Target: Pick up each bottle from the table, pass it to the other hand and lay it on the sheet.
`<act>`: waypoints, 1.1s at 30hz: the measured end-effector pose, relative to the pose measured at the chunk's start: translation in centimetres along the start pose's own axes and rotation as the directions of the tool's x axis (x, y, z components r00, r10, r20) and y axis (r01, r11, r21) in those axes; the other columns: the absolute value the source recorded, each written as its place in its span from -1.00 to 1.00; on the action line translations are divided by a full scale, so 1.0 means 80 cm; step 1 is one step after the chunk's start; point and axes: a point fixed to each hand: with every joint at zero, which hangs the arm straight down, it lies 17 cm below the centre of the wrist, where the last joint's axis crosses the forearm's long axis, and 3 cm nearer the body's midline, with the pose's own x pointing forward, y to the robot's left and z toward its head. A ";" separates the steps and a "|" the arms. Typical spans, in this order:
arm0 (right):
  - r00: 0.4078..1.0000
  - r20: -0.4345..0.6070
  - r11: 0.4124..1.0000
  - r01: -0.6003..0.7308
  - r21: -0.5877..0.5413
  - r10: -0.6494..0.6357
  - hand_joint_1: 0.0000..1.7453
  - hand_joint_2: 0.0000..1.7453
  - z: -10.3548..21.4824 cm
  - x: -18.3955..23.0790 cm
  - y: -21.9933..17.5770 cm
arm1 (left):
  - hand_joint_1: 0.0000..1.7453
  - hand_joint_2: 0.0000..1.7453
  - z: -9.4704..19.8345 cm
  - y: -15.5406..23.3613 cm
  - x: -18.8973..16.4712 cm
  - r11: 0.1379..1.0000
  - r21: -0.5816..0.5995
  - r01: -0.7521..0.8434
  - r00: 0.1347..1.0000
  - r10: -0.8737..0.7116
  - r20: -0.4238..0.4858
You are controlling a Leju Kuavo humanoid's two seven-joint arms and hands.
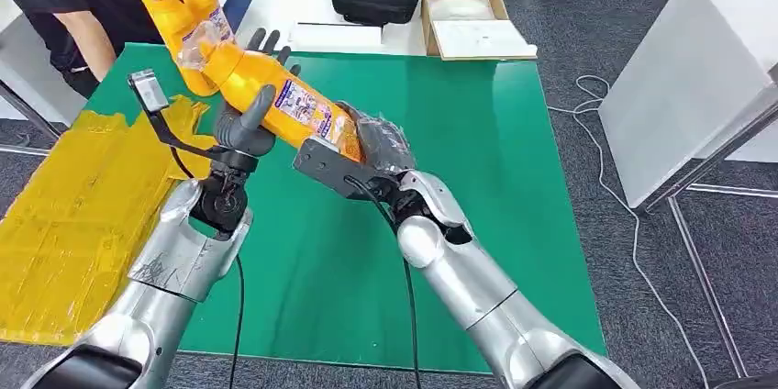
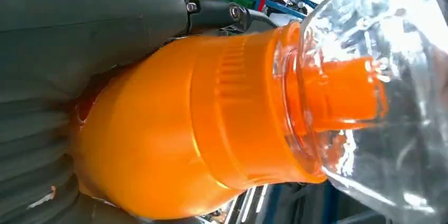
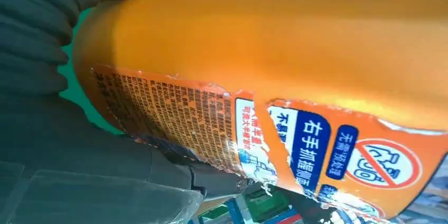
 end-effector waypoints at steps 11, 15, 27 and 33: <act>1.000 -0.005 1.000 -0.007 0.003 0.007 1.00 1.00 0.000 -0.003 0.002 | 1.00 1.00 -0.002 -0.005 -0.003 1.000 -0.001 0.006 1.000 -0.006 -0.006; 1.000 0.002 1.000 -0.012 0.009 0.012 1.00 1.00 -0.001 0.003 0.006 | 1.00 1.00 -0.004 -0.005 -0.003 1.000 0.008 0.019 1.000 -0.019 -0.003; 1.000 -0.002 1.000 -0.020 0.001 0.020 1.00 1.00 -0.010 0.012 -0.004 | 1.00 1.00 -0.017 -0.007 0.000 1.000 0.009 0.020 1.000 -0.020 0.008; 1.000 -0.018 1.000 -0.023 0.003 0.023 1.00 1.00 -0.013 0.009 -0.003 | 1.00 1.00 -0.020 -0.003 -0.005 1.000 0.004 0.007 1.000 -0.007 0.007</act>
